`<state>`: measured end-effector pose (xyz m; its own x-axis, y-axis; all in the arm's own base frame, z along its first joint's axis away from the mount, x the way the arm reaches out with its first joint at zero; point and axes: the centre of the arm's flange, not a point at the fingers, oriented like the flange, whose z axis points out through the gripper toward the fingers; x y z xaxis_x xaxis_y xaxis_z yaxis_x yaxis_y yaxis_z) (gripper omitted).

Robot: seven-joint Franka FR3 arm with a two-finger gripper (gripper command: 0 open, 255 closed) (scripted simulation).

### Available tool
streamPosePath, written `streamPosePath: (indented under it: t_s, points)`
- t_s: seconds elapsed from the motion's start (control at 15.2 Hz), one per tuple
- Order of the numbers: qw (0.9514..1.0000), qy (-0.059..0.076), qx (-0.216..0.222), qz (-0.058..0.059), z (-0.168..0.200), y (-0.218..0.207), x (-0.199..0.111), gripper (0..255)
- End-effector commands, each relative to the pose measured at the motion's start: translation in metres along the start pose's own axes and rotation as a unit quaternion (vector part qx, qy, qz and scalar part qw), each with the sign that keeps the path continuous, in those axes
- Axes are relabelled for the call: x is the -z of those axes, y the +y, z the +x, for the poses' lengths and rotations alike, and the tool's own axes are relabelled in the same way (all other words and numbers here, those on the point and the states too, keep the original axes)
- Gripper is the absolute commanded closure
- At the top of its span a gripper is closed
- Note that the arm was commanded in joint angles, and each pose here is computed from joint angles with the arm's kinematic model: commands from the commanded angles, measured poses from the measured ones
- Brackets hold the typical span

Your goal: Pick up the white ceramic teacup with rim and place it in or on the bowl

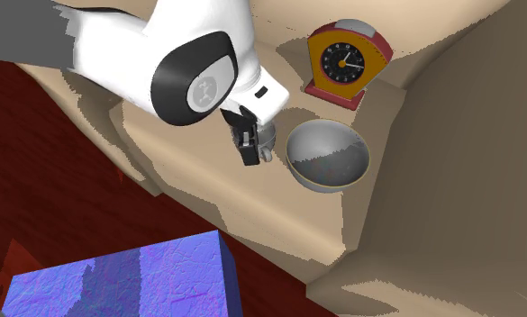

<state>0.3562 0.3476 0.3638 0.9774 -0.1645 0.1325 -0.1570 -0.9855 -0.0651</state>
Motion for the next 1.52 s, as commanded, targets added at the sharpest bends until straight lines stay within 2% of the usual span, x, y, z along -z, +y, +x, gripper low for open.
streamPosePath:
  t_s: [0.0, 0.2, 0.66, 0.73, 1.32, 1.45]
  points:
    - [1.0, 0.0, 0.0, 0.001, 0.0, -0.002, -0.012, 0]
    - [1.0, 0.0, 0.0, 0.001, 0.0, -0.002, -0.026, 0]
    - [1.0, 0.0, 0.0, 0.001, 0.0, -0.002, -0.026, 0]
    - [1.0, 0.0, 0.0, 0.001, 0.0, -0.002, -0.026, 255]
    - [1.0, 0.0, 0.0, 0.001, 0.0, -0.002, -0.026, 255]
    - [1.0, 0.0, 0.0, 0.001, 0.001, -0.002, -0.015, 255]
